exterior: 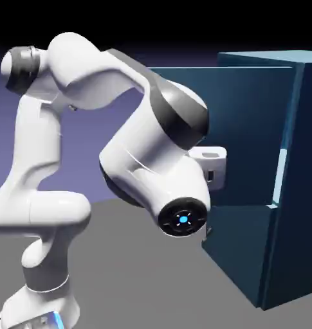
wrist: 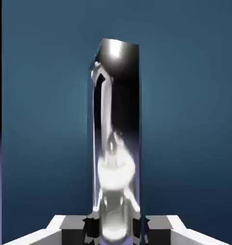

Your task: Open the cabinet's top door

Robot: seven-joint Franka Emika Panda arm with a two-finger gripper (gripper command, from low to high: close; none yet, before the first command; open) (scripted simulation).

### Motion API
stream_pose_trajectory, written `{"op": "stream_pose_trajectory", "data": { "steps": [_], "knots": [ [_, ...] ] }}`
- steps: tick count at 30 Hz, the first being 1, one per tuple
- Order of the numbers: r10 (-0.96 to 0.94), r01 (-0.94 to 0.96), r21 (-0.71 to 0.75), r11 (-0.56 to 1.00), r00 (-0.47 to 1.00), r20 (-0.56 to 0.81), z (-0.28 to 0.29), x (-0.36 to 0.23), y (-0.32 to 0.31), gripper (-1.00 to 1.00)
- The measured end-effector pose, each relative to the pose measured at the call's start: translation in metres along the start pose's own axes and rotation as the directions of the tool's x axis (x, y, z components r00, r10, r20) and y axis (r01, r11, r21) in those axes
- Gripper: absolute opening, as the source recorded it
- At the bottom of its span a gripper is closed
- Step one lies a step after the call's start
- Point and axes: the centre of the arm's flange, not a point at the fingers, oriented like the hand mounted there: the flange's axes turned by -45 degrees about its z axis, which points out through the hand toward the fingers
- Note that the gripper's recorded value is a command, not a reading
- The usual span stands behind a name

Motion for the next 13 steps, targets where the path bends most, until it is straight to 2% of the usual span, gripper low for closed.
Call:
{"op": "stream_pose_trajectory", "data": {
  "steps": [11,12,13],
  "knots": [
    [0.0,0.0,0.241,0.97,1.0,0.0,-0.055,0.0,0.042,-1.0],
    [0.0,0.0,0.262,0.965,1.0,0.0,-0.059,0.0,0.046,1.0],
    [0.0,0.0,0.261,0.965,1.0,0.0,-0.059,0.0,0.047,1.0]
  ]
}}
